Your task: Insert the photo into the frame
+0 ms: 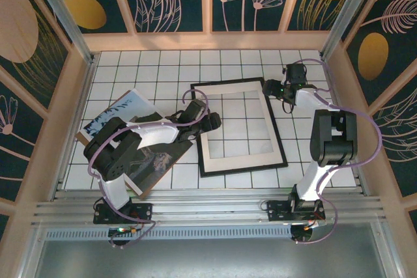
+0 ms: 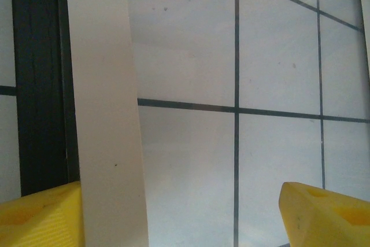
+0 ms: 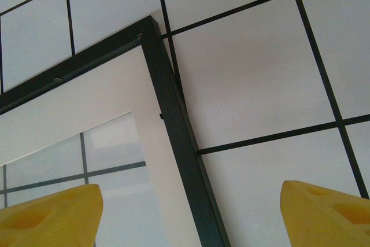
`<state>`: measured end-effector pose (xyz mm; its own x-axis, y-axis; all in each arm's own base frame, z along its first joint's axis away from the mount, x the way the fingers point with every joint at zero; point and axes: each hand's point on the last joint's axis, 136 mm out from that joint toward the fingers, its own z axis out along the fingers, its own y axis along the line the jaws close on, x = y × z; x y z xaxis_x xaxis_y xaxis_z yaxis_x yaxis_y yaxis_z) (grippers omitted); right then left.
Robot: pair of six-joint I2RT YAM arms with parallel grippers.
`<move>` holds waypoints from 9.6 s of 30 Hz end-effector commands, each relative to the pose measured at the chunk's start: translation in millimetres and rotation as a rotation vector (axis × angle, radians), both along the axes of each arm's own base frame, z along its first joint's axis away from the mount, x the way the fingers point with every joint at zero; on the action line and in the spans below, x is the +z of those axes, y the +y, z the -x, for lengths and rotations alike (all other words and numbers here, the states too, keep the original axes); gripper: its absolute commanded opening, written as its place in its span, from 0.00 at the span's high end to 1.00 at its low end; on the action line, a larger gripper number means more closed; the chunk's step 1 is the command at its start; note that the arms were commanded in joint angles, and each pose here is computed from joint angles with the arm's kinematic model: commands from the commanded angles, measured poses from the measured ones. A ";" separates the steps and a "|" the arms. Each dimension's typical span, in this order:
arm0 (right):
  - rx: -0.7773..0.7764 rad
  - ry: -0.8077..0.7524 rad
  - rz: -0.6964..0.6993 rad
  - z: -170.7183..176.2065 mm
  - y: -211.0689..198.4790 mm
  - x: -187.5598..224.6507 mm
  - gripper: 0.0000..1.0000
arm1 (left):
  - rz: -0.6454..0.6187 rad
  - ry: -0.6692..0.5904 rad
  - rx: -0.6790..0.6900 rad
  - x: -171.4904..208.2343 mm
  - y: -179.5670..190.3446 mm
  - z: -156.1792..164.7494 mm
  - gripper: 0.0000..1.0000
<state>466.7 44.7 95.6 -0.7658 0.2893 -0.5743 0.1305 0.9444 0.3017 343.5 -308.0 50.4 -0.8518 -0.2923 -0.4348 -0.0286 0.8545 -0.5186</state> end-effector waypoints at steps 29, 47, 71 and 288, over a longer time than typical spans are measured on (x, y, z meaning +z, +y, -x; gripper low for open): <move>0.613 -0.225 -0.186 81.3 273.9 61.4 0.20 | -0.248 -0.072 0.464 39.9 241.1 -11.3 0.05; 0.768 -0.043 -0.096 104.3 414.6 -38.0 0.21 | -0.269 -0.016 0.848 -0.2 371.3 40.6 0.04; 0.762 0.054 -0.188 118.2 427.4 -45.9 0.28 | -0.071 0.043 0.675 -28.9 340.6 12.4 0.09; 0.479 -0.110 -0.818 -8.3 247.4 198.2 0.36 | -0.733 -0.975 0.008 194.4 86.1 13.4 1.00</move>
<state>470.3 317.3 218.6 -0.9311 0.2522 -0.2634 -0.1450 0.4067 0.9020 326.0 -238.6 210.0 -0.0877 0.4371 -0.8951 0.1840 0.8902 0.4166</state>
